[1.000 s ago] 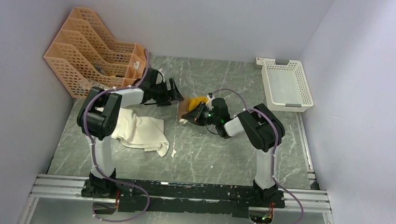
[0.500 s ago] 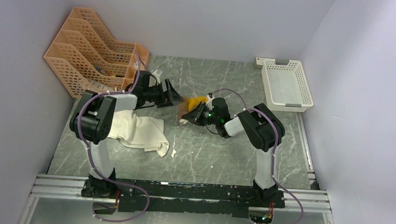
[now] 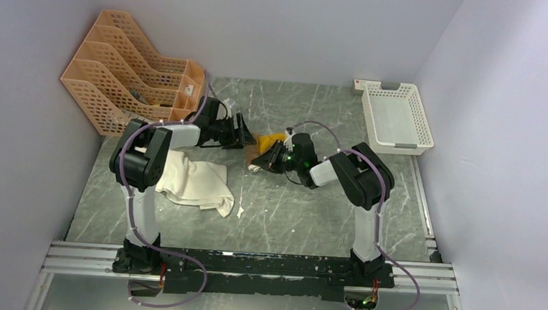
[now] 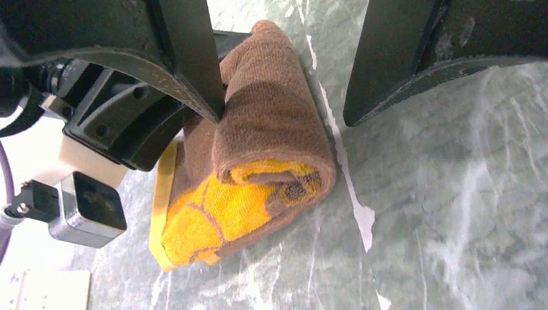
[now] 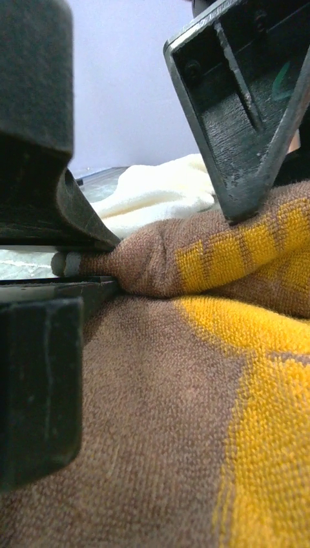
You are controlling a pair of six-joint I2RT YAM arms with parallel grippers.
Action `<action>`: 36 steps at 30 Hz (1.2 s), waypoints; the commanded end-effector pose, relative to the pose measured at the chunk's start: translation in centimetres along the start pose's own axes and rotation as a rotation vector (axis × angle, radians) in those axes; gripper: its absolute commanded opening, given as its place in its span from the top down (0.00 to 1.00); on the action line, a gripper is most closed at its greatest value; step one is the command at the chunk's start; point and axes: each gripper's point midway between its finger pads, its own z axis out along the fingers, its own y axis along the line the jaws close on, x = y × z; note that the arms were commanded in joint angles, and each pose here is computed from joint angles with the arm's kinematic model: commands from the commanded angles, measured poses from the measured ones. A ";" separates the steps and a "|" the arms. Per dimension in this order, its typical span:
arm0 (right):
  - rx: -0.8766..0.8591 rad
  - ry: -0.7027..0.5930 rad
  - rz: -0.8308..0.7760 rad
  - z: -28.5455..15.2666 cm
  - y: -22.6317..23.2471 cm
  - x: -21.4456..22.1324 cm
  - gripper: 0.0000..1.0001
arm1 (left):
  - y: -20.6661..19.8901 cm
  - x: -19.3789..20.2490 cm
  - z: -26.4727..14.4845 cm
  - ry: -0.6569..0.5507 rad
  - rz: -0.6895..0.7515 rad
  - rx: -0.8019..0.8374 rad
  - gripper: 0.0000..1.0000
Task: Roll the towels
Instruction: Roll the towel at the center of the board.
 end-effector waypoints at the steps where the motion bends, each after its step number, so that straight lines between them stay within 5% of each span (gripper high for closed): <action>1: 0.075 0.011 -0.065 -0.3 -0.3 -0.4 0.88 | 0.3 -0.8 1.1 -0.005 0.079 -0.082 0.22; 4: 0.139 0.004 -0.161 -0.6 0.1 -1.2 0.75 | 0.2 -1.0 1.8 0.005 0.107 -0.111 0.23; 10: 0.350 -0.032 -0.392 -2.0 0.9 -3.3 0.33 | 0.5 -0.6 3.0 0.047 0.144 -0.161 0.24; 14: 0.540 -0.061 -0.594 -3.1 1.9 -4.4 0.16 | 1.0 -0.1 3.4 0.072 0.154 -0.183 0.24; 21: 0.584 -0.089 -0.787 -2.3 5.5 -3.3 0.14 | 1.5 0.5 4.3 0.127 0.168 -0.204 0.24; 36: 0.526 -0.080 -0.667 2.8 5.6 -1.7 0.41 | 2.1 0.9 4.8 0.170 0.158 -0.220 0.23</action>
